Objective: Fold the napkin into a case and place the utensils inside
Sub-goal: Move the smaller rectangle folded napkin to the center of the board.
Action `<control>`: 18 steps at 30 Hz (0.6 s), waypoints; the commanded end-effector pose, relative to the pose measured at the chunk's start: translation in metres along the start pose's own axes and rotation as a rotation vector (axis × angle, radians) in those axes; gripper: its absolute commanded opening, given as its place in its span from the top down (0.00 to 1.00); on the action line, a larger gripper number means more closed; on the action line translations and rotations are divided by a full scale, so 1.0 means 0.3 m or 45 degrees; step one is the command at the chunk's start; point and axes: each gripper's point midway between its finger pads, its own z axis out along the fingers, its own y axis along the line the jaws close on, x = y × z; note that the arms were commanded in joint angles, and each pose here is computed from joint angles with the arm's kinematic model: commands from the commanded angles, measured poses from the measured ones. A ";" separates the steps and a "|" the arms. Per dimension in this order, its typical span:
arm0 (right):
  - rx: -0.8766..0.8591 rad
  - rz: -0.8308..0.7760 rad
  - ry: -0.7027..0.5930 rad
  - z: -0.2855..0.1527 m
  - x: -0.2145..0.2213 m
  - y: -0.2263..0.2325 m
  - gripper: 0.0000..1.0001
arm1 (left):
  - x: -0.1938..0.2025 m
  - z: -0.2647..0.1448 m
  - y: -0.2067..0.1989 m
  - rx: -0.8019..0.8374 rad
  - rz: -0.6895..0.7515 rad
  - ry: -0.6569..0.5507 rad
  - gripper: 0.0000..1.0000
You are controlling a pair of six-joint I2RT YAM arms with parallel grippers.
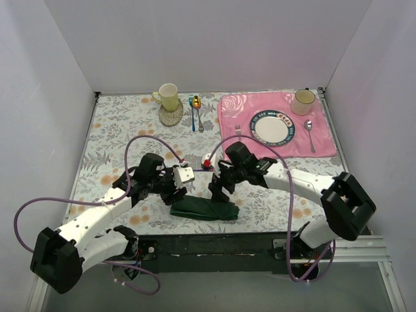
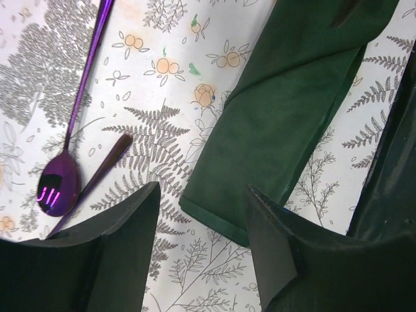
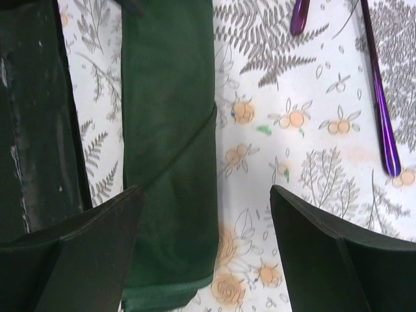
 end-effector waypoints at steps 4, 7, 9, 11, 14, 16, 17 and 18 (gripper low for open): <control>-0.117 0.176 -0.004 0.104 -0.112 -0.047 0.16 | -0.022 -0.064 0.000 -0.052 0.071 -0.041 0.46; -0.163 0.233 0.006 0.140 -0.107 -0.048 0.19 | -0.026 -0.067 0.017 -0.096 0.046 -0.052 0.47; -0.194 0.273 0.019 0.163 -0.098 -0.045 0.23 | -0.025 -0.067 0.022 -0.107 0.026 -0.052 0.47; -0.217 0.299 0.033 0.176 -0.086 -0.040 0.24 | -0.025 -0.066 0.035 -0.126 0.007 -0.053 0.47; -0.260 0.325 0.058 0.192 -0.058 -0.023 0.25 | -0.026 -0.069 0.047 -0.140 0.000 -0.058 0.47; -0.285 0.341 0.073 0.199 -0.044 -0.012 0.26 | -0.020 -0.070 0.049 -0.142 -0.011 -0.056 0.47; -0.290 0.351 0.083 0.206 -0.033 -0.012 0.26 | -0.016 -0.069 0.052 -0.148 -0.014 -0.052 0.47; -0.295 0.357 0.092 0.211 -0.022 -0.008 0.27 | -0.016 -0.068 0.054 -0.150 -0.018 -0.053 0.47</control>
